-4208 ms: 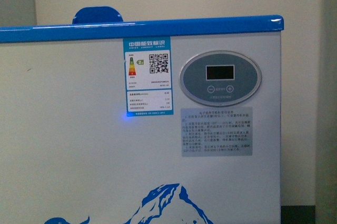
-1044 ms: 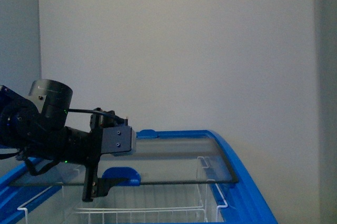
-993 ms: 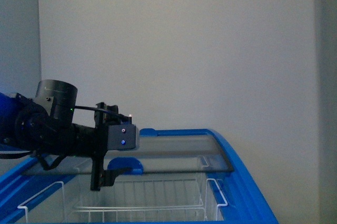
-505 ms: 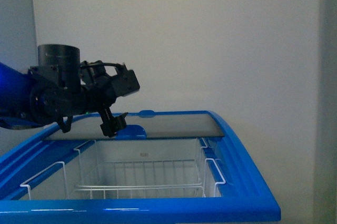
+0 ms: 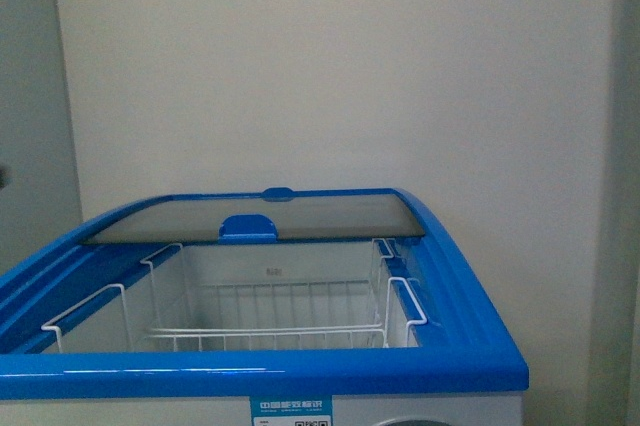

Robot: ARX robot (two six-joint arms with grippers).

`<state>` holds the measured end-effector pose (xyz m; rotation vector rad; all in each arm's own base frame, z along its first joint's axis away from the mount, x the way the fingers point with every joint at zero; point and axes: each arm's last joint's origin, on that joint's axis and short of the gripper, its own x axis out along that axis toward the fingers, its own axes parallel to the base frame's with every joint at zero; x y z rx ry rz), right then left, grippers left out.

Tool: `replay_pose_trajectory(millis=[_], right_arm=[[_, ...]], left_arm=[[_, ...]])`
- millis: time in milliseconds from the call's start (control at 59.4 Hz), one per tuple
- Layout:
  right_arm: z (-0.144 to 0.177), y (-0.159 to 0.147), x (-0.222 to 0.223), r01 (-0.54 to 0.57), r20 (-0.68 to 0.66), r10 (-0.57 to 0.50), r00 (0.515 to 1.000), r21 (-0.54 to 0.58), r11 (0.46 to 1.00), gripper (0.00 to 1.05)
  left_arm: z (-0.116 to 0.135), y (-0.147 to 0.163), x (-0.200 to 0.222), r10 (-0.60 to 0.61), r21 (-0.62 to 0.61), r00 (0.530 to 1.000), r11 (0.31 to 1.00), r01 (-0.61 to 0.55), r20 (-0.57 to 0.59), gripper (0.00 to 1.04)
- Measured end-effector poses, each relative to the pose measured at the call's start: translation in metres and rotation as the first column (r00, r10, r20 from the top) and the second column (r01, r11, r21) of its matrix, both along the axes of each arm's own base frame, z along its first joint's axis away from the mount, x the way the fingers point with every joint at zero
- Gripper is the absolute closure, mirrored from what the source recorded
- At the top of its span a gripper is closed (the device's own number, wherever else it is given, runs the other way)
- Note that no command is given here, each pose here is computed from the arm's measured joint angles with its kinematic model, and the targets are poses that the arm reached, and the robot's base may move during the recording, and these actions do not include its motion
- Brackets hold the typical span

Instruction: Put drink in fridge

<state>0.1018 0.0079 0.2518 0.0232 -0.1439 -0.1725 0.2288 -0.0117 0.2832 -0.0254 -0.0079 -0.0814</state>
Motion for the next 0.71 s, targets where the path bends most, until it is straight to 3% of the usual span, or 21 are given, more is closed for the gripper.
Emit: replay_pose_trajectory(millis=[67, 151, 202, 236, 286, 421, 454, 589, 707], right_arm=[[0.005, -0.003, 0.002, -0.109, -0.147, 0.095, 0.984, -0.088, 0.990, 0.65], [0.012, -0.007, 0.006, -0.307, -0.356, 0.238, 0.904, -0.149, 0.940, 0.65], [0.015, -0.008, 0.011, -0.386, -0.410, 0.292, 0.864, -0.167, 0.907, 0.65], [0.018, -0.007, 0.018, -0.473, -0.448, 0.351, 0.822, -0.194, 0.860, 0.65], [0.033, -0.004, 0.038, -0.605, -0.479, 0.438, 0.761, -0.278, 0.747, 0.66], [0.084, 0.002, 0.112, -0.624, -0.550, 0.313, 0.774, -0.582, 0.521, 0.66], [0.094, 0.006, 0.133, -0.628, -0.569, 0.278, 0.774, -0.635, 0.449, 0.66], [0.097, 0.026, 0.192, -0.695, -0.657, 0.226, 0.719, -0.669, 0.264, 0.66], [0.090, 0.056, 0.235, -0.708, -0.685, 0.189, 0.704, -0.698, 0.105, 0.66]], left_arm=[[-0.032, 0.010, -0.040, 0.077, 0.006, 0.997, 0.997, -0.077, -0.002, 0.42], [-0.050, 0.012, -0.056, 0.084, 0.007, 0.996, 0.996, -0.084, -0.002, 0.54], [-0.057, 0.011, -0.060, 0.080, 0.010, 0.997, 0.997, -0.080, -0.009, 0.61], [-0.060, 0.011, -0.061, 0.080, 0.011, 0.997, 0.997, -0.080, -0.016, 0.65], [-0.069, 0.011, -0.066, 0.078, 0.015, 0.997, 0.997, -0.077, -0.028, 0.76], [-0.079, 0.011, -0.078, 0.079, 0.013, 0.997, 0.997, -0.079, -0.013, 1.03], [-0.081, 0.011, -0.079, 0.080, 0.017, 0.997, 0.997, -0.080, -0.011, 1.02], [-0.088, 0.011, -0.085, 0.079, 0.017, 0.997, 0.997, -0.079, -0.010, 1.02], [-0.092, 0.011, -0.090, 0.079, 0.017, 0.997, 0.997, -0.079, -0.009, 1.02]])
